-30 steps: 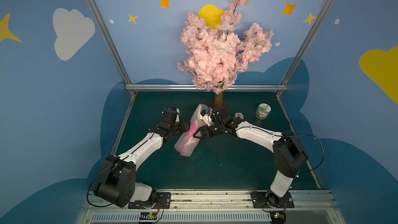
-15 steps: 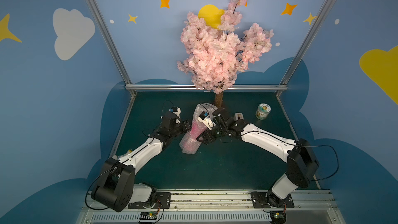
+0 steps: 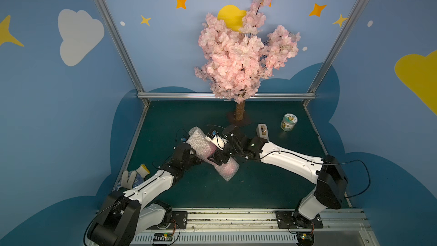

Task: Wrap wine glasses in bubble wrap
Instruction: Place the bubble wrap at the center of the board.

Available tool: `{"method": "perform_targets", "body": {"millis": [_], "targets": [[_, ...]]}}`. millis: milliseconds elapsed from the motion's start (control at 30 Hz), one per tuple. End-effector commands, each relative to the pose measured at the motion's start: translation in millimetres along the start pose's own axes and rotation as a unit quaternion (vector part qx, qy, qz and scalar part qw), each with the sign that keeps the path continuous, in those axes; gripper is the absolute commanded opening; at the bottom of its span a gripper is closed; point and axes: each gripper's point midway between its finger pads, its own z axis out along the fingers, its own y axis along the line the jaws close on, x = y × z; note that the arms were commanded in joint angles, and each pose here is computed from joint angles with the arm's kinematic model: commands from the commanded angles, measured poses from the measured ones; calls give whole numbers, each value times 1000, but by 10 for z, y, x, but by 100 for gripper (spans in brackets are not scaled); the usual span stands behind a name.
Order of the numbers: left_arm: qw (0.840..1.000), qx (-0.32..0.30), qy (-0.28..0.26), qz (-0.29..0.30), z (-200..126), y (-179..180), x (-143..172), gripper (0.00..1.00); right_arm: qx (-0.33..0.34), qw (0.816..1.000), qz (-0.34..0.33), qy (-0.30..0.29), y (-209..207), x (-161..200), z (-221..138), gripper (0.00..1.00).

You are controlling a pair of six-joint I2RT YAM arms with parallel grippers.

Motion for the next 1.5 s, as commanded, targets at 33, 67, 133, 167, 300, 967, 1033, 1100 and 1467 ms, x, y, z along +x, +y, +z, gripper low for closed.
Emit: {"method": "perform_targets", "body": {"millis": [33,67,133,167,300,967,1033,1100,1467], "targets": [[993,100,-34,58,-87,-581,-182,59,-50,998,-20,-36,353,-55,-17,83],[993,101,-35,59,-81,-594,-188,59,-49,998,-17,-35,346,-14,-23,83],[993,98,-40,60,-64,-609,-215,60,-39,999,-13,-31,313,52,-58,83],[993,97,-42,61,-59,-622,-233,61,-31,999,-11,-28,291,82,-83,83],[993,80,-60,67,-58,-635,-355,62,33,999,19,-12,80,173,-238,84],[979,79,-73,172,-93,-809,-241,61,18,999,37,-17,104,766,-491,84],[978,70,-73,183,-91,-810,-208,61,23,999,44,-17,99,830,-528,83],[978,66,-78,185,-110,-807,-205,61,29,998,48,-20,90,884,-579,84],[976,56,-85,192,-181,-807,-184,61,81,991,92,-51,-16,1147,-965,84]]}}
